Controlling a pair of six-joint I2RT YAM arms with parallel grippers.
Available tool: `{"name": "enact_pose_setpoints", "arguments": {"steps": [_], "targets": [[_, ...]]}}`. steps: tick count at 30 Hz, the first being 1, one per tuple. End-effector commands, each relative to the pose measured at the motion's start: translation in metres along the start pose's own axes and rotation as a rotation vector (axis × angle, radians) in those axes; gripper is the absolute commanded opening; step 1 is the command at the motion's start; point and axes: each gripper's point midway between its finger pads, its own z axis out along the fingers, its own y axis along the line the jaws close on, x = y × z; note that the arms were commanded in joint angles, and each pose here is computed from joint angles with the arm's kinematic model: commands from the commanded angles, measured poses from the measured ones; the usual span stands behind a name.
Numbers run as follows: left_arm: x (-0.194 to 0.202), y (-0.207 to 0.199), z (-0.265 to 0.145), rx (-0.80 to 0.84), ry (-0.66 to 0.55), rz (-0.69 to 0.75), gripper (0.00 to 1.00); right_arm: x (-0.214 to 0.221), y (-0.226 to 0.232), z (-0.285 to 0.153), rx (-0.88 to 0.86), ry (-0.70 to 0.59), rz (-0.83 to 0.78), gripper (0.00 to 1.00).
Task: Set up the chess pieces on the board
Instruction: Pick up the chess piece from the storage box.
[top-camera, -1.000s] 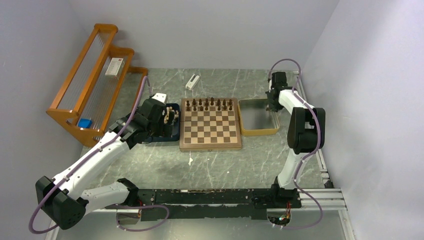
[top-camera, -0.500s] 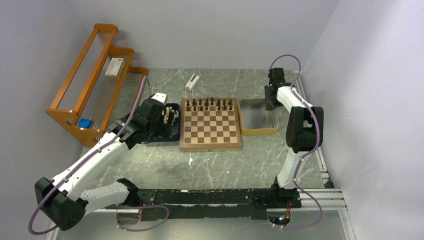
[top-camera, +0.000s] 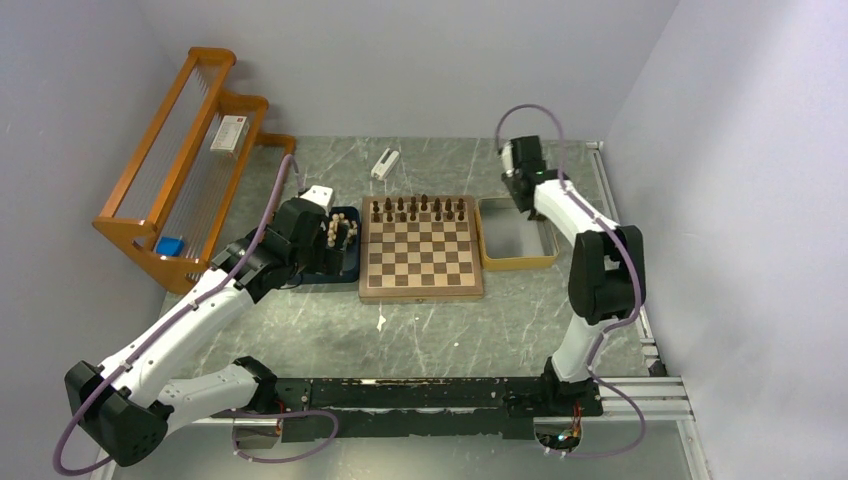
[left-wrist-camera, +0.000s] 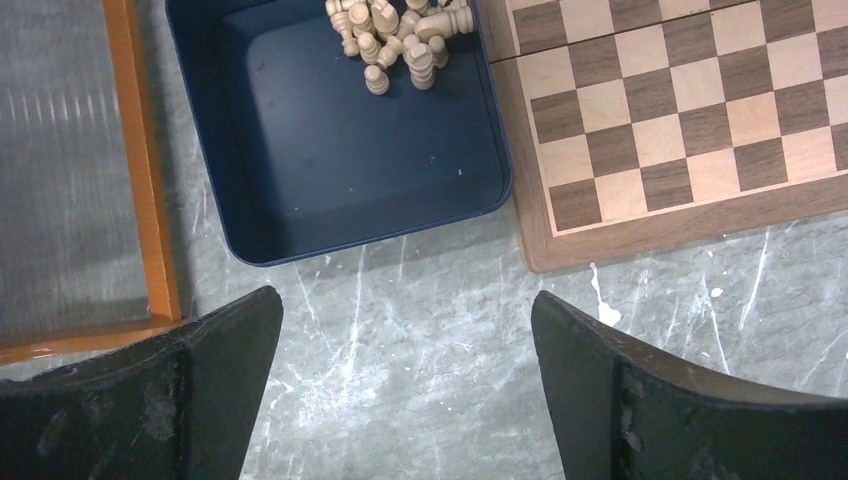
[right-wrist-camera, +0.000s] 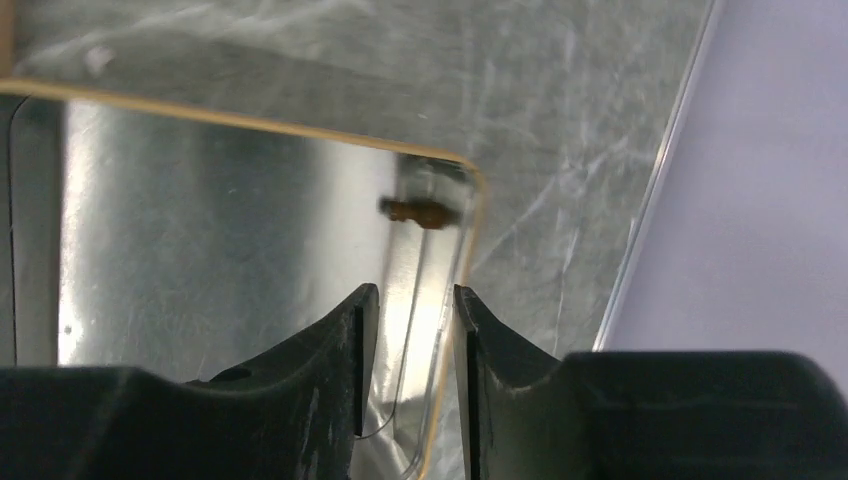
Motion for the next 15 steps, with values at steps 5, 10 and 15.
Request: {"name": "enact_pose_setpoints", "arguments": {"steps": [5, 10, 15], "targets": [[-0.027, -0.011, -0.016, 0.085, -0.080, -0.011, 0.99, 0.003, 0.023, 0.002, 0.101, 0.062, -0.565, 0.35], [-0.031, -0.015, -0.021, 0.104, -0.077, -0.022, 0.99, 0.008, 0.024, 0.010, 0.106, 0.077, -0.617, 0.34], [-0.028, -0.017, -0.022, 0.122, -0.074, -0.019, 0.99, 0.008, 0.028, 0.020, 0.115, 0.034, -0.732, 0.33]]}}
